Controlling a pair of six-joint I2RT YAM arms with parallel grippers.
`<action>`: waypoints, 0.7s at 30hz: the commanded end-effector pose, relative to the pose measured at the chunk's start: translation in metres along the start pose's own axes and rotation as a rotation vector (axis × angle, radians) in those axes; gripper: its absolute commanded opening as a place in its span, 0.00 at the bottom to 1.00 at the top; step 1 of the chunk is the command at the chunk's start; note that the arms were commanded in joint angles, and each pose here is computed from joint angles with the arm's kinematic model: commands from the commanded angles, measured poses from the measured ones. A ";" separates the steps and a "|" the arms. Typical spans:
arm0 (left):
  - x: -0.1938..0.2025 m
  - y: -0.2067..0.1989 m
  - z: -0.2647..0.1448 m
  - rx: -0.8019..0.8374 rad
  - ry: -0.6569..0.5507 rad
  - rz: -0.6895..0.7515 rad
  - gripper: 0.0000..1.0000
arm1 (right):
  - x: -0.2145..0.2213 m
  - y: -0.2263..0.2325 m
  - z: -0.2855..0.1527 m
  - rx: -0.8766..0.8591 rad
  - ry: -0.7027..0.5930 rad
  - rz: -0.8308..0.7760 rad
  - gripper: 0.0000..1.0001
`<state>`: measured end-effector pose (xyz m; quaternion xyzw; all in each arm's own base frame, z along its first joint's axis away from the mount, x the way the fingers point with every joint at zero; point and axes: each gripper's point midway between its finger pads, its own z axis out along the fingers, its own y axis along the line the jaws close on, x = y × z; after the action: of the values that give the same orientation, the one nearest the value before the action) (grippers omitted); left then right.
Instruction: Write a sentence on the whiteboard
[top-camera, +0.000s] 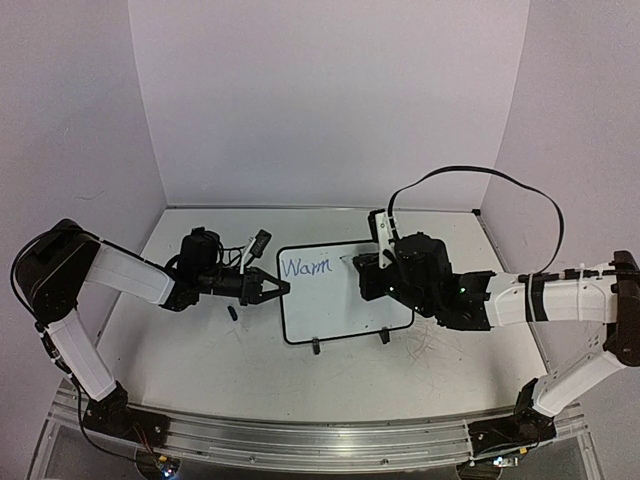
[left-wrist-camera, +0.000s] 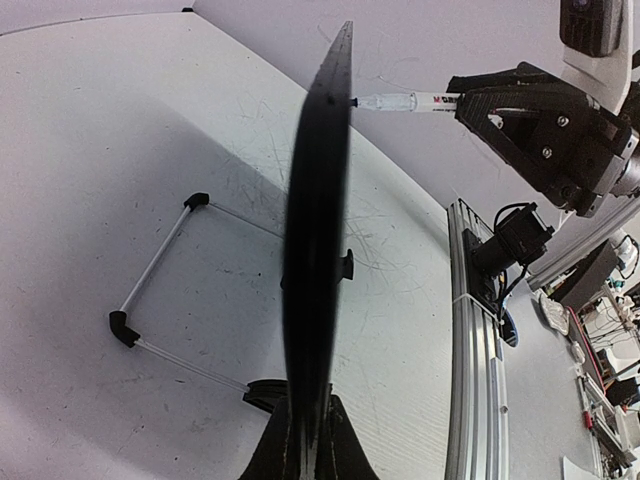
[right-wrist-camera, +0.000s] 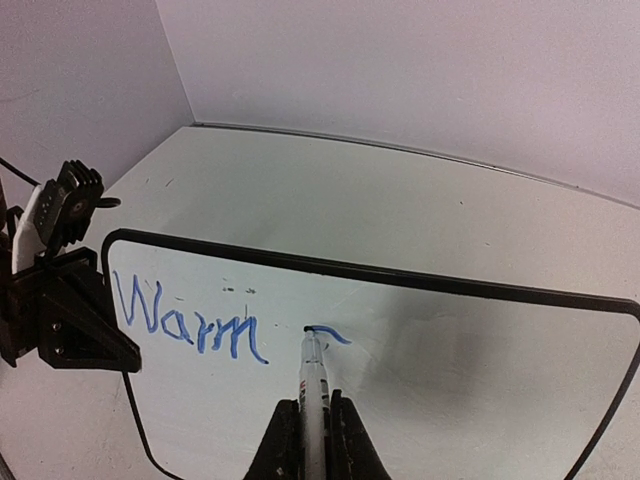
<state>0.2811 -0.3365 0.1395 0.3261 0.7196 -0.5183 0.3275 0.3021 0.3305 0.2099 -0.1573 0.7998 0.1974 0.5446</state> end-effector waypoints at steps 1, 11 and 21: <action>-0.010 0.005 0.003 -0.027 -0.017 0.032 0.00 | 0.002 -0.005 -0.005 0.009 0.008 0.007 0.00; -0.011 0.004 0.002 -0.026 -0.019 0.031 0.00 | 0.005 -0.011 -0.008 0.030 0.010 0.009 0.00; -0.011 0.004 0.002 -0.027 -0.020 0.030 0.00 | 0.006 -0.020 -0.012 0.068 0.000 0.023 0.00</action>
<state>0.2810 -0.3366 0.1395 0.3263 0.7194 -0.5184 0.3273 0.2978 0.3187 0.2002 -0.1498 0.8075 0.1871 0.5390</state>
